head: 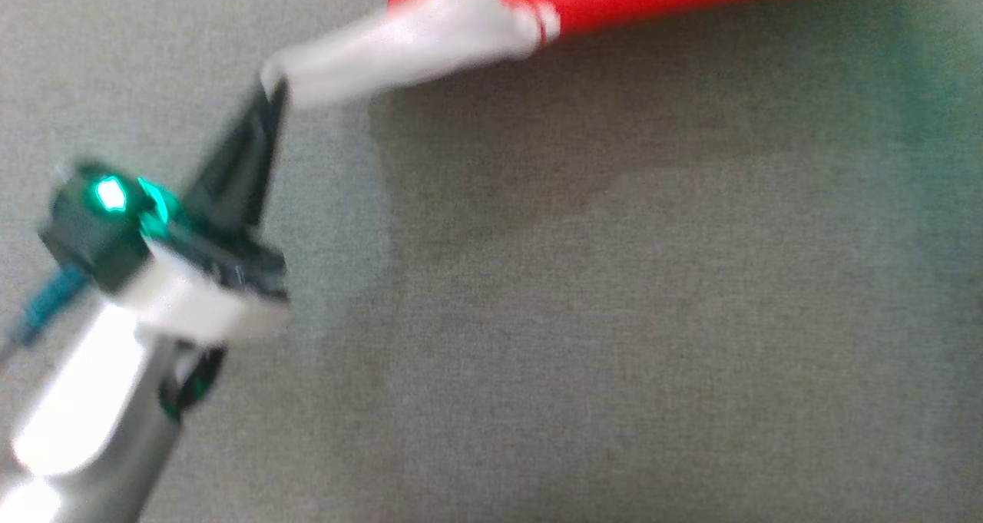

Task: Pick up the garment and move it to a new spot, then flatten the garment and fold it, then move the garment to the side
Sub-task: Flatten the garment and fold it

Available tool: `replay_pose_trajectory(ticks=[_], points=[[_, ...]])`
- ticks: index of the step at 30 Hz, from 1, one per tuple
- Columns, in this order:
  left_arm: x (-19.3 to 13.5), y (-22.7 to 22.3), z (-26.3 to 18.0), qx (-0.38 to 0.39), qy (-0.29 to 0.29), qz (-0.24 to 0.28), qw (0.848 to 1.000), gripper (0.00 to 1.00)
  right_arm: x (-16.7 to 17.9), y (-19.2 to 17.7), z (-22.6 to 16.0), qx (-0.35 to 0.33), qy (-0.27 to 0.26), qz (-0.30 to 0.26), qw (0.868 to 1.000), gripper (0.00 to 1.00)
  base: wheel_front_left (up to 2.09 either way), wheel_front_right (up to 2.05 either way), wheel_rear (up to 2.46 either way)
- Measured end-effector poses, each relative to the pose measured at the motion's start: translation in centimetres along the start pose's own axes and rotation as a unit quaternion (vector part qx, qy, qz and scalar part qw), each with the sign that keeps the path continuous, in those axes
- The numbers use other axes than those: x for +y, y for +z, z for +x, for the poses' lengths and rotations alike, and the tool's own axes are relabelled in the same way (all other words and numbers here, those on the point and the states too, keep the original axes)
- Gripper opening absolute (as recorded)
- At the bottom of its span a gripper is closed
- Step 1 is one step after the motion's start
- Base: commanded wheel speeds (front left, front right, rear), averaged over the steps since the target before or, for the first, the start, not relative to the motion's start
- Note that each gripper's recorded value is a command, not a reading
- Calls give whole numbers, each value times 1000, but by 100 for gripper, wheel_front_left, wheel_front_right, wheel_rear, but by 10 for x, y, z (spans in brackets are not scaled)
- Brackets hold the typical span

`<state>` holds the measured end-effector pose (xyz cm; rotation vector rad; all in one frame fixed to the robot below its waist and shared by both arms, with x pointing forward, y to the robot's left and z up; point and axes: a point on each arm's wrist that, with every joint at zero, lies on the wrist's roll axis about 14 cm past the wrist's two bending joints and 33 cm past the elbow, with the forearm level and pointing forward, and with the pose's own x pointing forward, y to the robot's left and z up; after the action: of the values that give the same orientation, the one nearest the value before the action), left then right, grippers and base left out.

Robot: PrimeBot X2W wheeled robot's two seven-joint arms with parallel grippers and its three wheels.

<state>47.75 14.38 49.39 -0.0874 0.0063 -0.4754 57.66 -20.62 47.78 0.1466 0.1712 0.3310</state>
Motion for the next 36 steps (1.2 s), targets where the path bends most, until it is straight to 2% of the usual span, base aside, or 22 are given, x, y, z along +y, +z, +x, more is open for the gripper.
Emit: replay_pose_trajectory(ticks=[6, 12, 18, 25, 29, 36], points=[[-36, -36, -50, 68, -26, 8, 997, 0, 8, -25, -53, 38, 4, 13, 999, 0, 0, 0, 0], [-69, -64, -89, 146, -45, 14, 988, 0, 19, -59, -115, 87, 1, 30, 996, 0, 0, 0, 0], [-96, -70, -120, 187, -53, -21, 981, 0, 29, -76, -166, 115, -5, 48, 992, 0, 0, 0, 0], [-108, -59, -144, 204, -53, -48, 976, 0, 31, -86, -215, 131, -20, 64, 989, 0, 0, 0, 0], [-99, -42, -138, 182, -40, -52, 981, 0, 23, -81, -225, 121, -38, 70, 990, 0, 0, 0, 0], [-81, -26, -103, 141, -49, -55, 987, 0, 27, -74, -199, 100, -32, 76, 992, 0, 0, 0, 0]])
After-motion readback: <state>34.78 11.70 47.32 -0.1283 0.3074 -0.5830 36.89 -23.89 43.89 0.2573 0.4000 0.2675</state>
